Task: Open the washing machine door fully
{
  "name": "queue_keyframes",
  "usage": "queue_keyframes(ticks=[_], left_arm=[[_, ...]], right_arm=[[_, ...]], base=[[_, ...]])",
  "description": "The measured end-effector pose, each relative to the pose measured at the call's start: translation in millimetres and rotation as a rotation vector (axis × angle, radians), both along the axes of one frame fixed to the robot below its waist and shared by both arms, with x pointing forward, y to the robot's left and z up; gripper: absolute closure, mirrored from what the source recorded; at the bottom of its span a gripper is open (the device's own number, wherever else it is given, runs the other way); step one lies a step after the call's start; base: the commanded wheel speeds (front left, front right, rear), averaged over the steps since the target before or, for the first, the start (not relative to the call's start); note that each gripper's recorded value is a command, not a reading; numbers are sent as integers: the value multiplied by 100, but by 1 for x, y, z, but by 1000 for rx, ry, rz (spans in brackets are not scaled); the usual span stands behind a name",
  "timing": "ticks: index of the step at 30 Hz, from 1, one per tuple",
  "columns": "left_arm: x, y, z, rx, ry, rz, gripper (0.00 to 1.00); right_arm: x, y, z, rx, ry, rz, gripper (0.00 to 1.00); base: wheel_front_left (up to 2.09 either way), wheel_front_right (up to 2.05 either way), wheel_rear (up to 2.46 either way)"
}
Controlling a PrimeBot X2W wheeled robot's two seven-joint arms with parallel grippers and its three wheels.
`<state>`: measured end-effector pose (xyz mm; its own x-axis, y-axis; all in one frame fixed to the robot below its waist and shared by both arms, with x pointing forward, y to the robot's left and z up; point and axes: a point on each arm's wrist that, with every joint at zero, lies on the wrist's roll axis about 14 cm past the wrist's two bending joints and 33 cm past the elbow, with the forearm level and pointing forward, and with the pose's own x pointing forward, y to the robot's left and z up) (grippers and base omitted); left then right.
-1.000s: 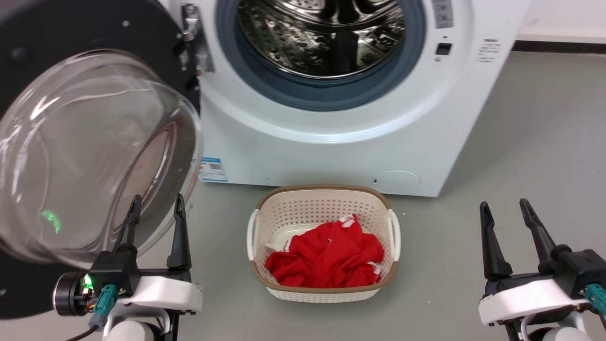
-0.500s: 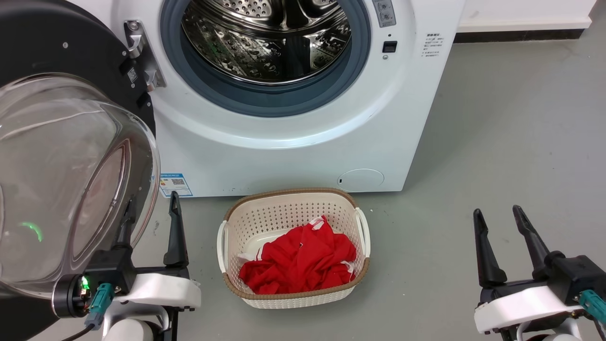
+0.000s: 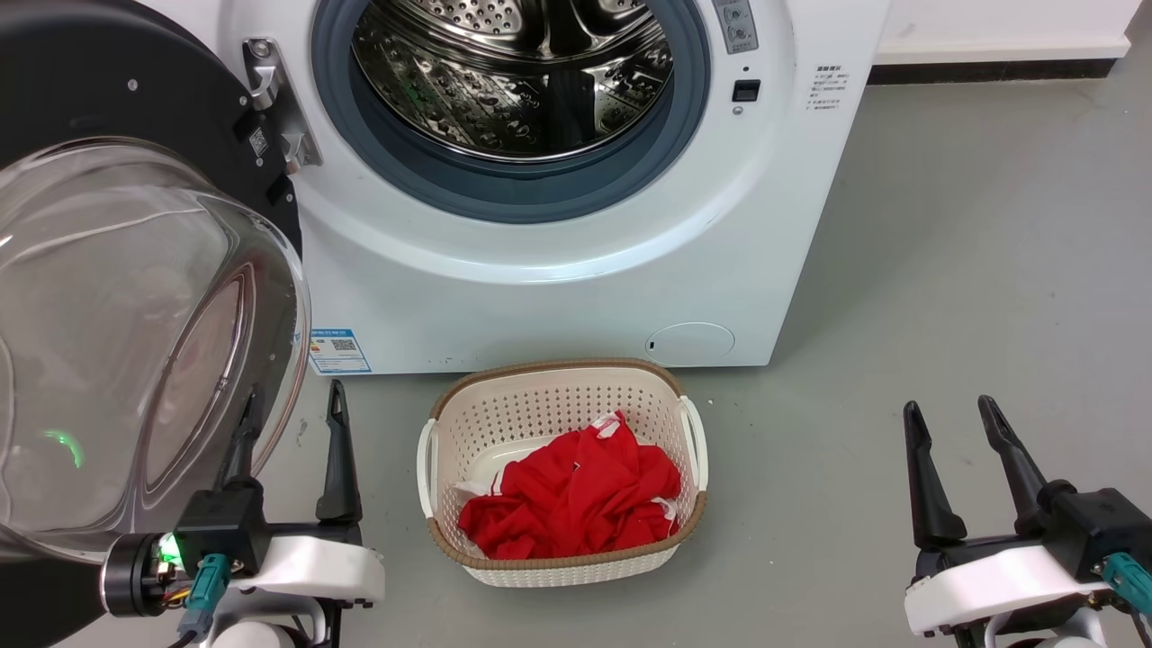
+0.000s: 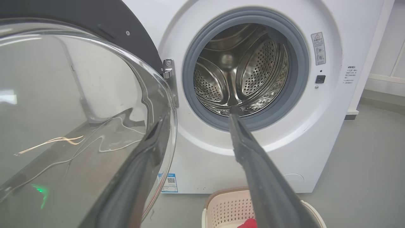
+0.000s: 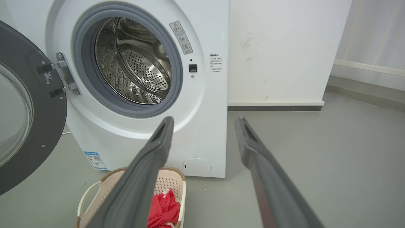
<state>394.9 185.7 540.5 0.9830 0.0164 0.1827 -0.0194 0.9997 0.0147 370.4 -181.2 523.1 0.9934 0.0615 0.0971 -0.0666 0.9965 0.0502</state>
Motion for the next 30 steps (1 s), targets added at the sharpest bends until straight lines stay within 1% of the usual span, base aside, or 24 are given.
queue_keyframes(ticks=[23, 24, 28, 30], left_arm=[[0, -1, -8, 5, 23, -10, 0], [0, -1, -9, 4, 24, -10, 100], [-4, -1, -27, -17, 84, -4, 100], [-4, 2, -31, -54, 106, 3, 100]], right_arm=[[1, 0, -4, 4, 12, 0, 0], [1, 0, -4, 4, 12, 0, 100], [-5, 1, -20, 15, 62, 0, 100], [-5, 0, -21, 58, 65, -4, 100]], base=[[0, 0, 0], [0, 0, 0], [0, 0, 0], [0, 0, 0]])
